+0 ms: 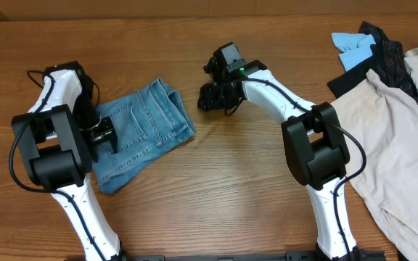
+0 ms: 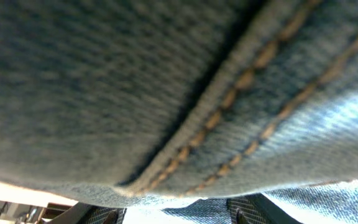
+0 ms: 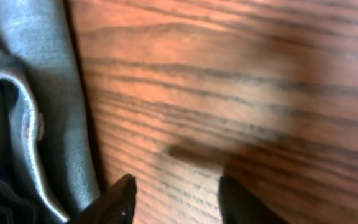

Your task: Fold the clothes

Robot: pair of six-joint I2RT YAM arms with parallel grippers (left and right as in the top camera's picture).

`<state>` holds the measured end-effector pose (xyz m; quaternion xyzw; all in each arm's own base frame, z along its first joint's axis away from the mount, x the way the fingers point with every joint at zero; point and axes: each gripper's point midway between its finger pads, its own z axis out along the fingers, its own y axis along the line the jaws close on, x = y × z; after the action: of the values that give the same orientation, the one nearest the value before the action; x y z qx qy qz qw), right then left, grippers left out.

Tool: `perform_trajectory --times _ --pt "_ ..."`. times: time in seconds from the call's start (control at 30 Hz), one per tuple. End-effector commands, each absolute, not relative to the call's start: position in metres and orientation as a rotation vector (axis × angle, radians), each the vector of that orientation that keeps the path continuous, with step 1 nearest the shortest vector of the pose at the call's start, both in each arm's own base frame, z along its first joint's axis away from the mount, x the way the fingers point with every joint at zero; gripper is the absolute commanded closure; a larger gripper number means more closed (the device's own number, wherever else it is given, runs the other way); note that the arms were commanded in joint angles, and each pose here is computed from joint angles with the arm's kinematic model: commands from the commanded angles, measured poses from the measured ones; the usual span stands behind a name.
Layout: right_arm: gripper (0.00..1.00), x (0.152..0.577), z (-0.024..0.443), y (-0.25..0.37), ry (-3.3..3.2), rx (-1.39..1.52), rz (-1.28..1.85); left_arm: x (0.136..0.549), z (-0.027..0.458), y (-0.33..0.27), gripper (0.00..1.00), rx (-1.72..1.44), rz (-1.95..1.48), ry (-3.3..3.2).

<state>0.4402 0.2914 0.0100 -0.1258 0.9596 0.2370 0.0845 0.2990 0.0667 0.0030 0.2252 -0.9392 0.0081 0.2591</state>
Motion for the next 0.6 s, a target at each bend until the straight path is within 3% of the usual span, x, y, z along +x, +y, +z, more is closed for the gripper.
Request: perform_trajectory --times 0.0,0.17,0.4,0.57 --pt "0.51 0.441 -0.007 0.259 2.926 -0.363 0.501 0.265 -0.036 0.058 0.44 0.567 -0.015 -2.406" --pt "0.52 0.441 -0.003 0.212 2.998 -0.256 0.341 0.285 -0.003 0.061 0.42 0.590 -0.018 -2.547" --pt "0.53 0.444 0.021 0.165 3.030 -0.074 0.312 0.337 0.088 0.058 0.36 0.606 0.060 -2.999" --pt "0.52 0.422 0.048 0.180 3.057 -0.188 0.539 0.378 0.144 0.033 0.38 0.389 0.236 -3.334"
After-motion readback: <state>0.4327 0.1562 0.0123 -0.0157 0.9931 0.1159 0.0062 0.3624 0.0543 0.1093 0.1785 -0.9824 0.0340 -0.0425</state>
